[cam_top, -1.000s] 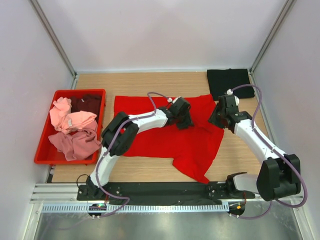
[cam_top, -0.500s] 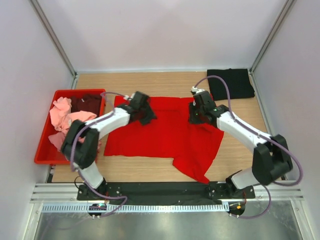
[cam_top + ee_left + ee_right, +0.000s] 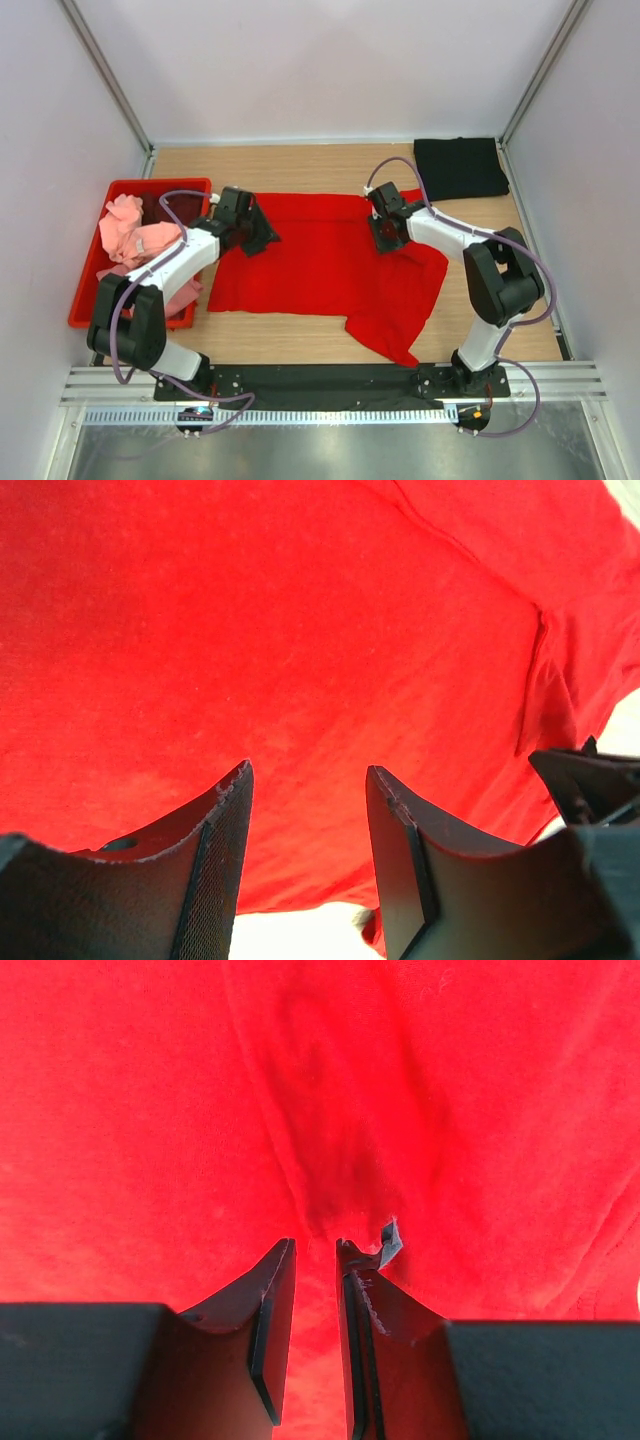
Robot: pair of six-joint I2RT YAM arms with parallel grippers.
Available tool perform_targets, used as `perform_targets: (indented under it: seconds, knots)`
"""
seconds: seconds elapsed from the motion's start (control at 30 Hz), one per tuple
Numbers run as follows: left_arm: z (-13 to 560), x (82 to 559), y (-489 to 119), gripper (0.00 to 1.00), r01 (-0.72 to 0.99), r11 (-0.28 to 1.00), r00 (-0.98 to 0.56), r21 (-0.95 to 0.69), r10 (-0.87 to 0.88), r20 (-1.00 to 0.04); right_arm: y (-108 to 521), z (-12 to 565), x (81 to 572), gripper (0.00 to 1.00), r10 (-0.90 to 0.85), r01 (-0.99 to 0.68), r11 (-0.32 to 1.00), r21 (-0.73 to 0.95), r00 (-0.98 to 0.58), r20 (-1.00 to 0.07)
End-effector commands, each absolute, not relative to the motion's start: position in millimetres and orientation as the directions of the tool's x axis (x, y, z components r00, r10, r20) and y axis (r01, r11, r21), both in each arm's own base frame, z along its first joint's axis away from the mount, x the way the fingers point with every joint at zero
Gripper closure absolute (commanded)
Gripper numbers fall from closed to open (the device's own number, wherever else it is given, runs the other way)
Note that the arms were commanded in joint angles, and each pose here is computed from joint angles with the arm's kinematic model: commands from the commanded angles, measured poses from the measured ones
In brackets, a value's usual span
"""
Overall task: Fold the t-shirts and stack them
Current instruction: Fold the tshirt
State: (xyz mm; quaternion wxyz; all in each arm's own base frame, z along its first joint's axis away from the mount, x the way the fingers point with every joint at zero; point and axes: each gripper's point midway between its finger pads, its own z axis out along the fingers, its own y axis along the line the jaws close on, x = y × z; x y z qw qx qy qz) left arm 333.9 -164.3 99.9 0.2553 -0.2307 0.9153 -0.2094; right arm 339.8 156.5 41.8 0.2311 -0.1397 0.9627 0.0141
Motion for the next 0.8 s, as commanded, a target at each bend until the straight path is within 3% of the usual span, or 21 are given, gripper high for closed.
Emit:
perform_targets:
  seconds: [0.0, 0.37, 0.63, 0.77]
  knots:
    - [104.5, 327.9, -164.1, 0.50, -0.270, 0.818, -0.782, -0.507, -0.494, -0.380, 158.3, 44.7, 348.3, 0.70, -0.298, -0.302, 0.951, -0.065, -0.842, -0.450]
    - [97.6, 327.6, -164.9, 0.50, -0.283, 0.811, -0.784, -0.512, -0.503, -0.363, 163.2, 29.5, 343.0, 0.74, -0.305, -0.320, 0.947, -0.037, -0.854, -0.423]
    - [96.8, 327.4, -163.2, 0.50, -0.288, 0.813, -0.782, -0.505, -0.505, -0.366, 163.2, 29.5, 345.7, 0.98, -0.295, -0.307, 0.951, -0.040, -0.861, -0.414]
    - [96.8, 327.4, -163.3, 0.49, -0.291, 0.812, -0.781, -0.507, -0.507, -0.365, 169.5, 45.7, 345.6, 0.99, -0.275, -0.301, 0.954, -0.005, -0.865, -0.421]
